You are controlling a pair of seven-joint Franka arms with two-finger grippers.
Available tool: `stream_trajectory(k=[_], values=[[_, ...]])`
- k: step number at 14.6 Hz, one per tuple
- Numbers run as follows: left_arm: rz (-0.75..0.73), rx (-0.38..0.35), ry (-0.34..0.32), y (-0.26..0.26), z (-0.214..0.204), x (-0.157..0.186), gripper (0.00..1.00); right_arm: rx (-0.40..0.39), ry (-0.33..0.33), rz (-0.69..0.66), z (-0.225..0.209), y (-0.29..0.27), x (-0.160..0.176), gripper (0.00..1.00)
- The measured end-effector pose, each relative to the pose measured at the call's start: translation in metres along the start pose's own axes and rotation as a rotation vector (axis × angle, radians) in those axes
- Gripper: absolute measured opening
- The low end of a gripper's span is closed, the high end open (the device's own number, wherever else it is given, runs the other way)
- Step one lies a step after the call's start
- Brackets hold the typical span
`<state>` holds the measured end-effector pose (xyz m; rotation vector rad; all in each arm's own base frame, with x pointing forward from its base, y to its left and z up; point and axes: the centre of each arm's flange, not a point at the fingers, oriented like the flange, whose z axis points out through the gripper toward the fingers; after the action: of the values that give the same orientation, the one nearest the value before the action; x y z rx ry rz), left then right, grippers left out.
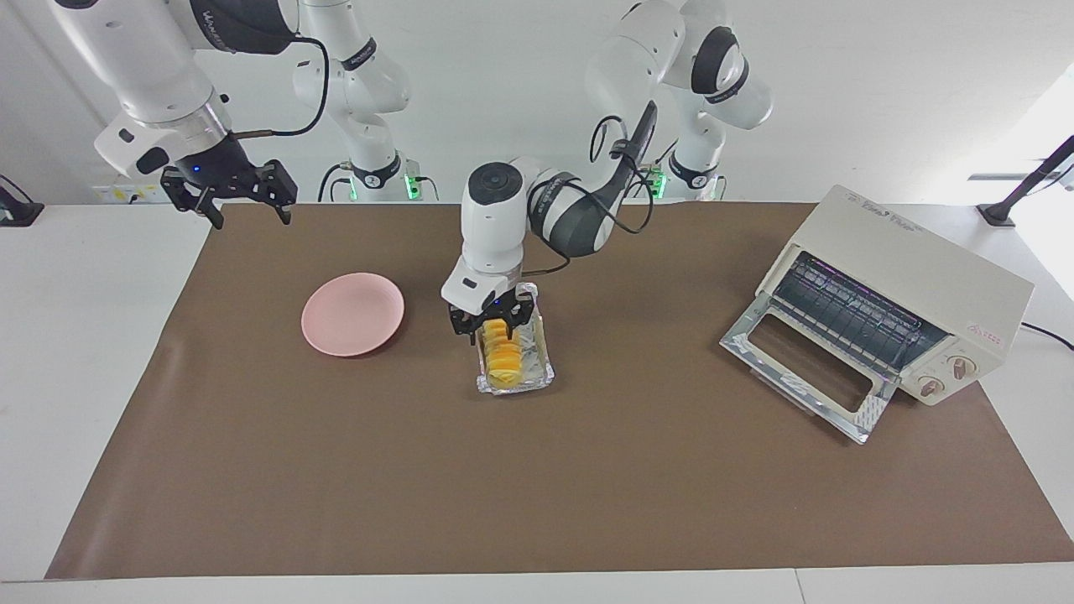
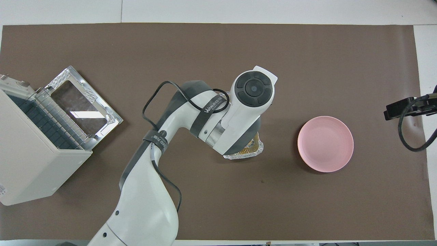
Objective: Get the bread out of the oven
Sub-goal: 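Carry the foil tray out onto the table center and release it, then withdraw the left gripper while the right gripper reaches the foil tray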
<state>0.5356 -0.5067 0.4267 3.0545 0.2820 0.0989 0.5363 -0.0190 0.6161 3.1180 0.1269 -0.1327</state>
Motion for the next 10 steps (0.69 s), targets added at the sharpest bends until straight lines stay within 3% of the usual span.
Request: stream_trajectory(k=[1,2,4,6,8,10], values=[[-0.034,0.027,-0.014,-0.028,-0.032,0.019,0.96,0.000,0.000,-0.004,0.000,-0.002,0.000,1.00],[-0.047,0.052,-0.040,-0.065,-0.066,0.038,1.00,-0.001,0.002,-0.011,0.000,-0.006,0.001,1.00],[0.026,0.086,-0.125,-0.180,-0.141,0.082,1.00,-0.007,0.026,-0.051,0.002,-0.030,0.007,1.00],[0.112,0.076,-0.198,-0.293,-0.186,0.111,1.00,-0.010,0.035,-0.063,0.013,-0.070,0.018,1.00],[0.158,0.042,-0.243,-0.400,-0.222,0.124,1.00,-0.010,0.049,-0.068,0.035,-0.120,0.037,1.00],[0.203,0.014,-0.283,-0.475,-0.247,0.118,1.00,-0.005,0.063,-0.065,0.067,-0.169,0.058,1.00]])
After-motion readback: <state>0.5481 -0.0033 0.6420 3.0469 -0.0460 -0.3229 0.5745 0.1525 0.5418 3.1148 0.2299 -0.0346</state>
